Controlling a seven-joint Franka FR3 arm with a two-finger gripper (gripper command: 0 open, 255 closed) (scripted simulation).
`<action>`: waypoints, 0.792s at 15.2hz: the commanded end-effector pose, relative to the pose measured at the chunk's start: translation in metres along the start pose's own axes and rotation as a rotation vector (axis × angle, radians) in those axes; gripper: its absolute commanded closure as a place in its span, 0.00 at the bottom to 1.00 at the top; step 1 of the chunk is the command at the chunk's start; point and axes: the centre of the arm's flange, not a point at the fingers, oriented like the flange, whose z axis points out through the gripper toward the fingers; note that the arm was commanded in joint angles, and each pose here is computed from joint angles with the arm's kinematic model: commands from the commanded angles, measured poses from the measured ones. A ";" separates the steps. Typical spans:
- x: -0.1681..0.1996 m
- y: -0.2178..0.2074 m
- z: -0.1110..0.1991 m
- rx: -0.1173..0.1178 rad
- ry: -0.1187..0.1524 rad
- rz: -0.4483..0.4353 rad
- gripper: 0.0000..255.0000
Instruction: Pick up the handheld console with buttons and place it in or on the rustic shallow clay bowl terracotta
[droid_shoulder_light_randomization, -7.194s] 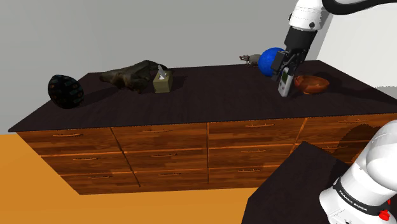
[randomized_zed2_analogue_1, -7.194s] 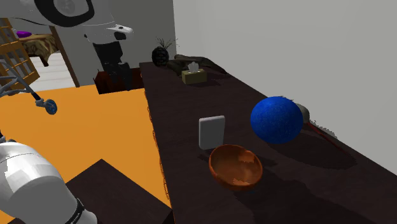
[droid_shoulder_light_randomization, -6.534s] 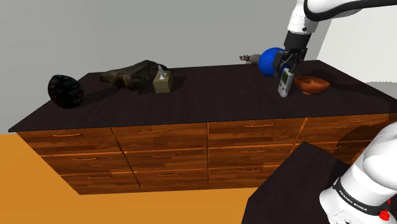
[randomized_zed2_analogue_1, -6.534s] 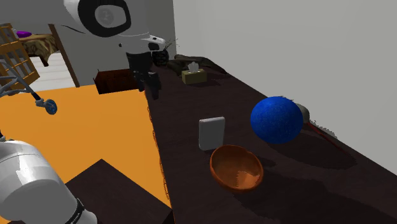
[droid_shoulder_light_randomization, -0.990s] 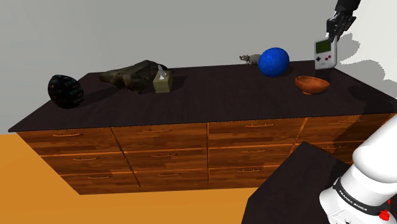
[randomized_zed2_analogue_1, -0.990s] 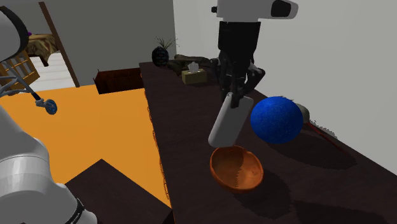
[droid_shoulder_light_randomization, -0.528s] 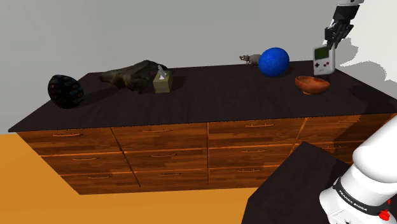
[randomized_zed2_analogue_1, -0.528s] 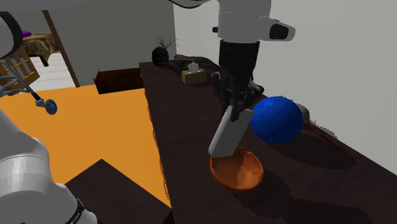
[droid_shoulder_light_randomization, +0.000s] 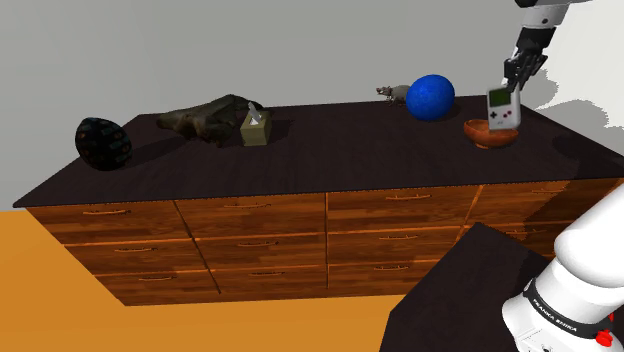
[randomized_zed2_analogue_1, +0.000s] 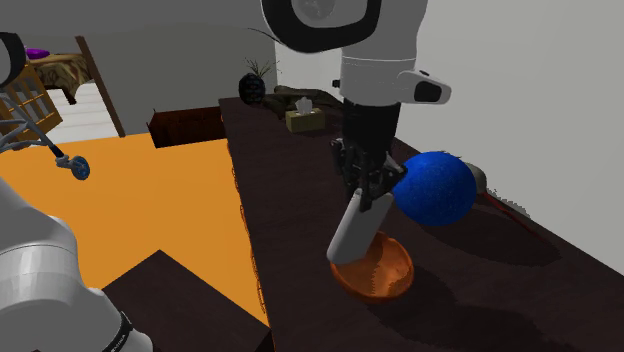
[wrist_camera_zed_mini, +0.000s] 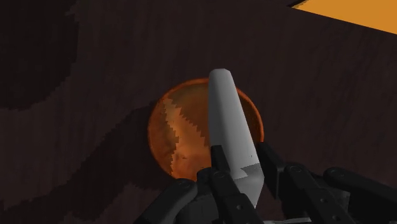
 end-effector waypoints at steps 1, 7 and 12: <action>0.000 -0.001 0.011 0.000 0.001 0.000 1.00; 0.000 -0.001 0.033 0.000 0.001 0.000 1.00; 0.000 -0.001 0.033 0.000 0.001 0.000 1.00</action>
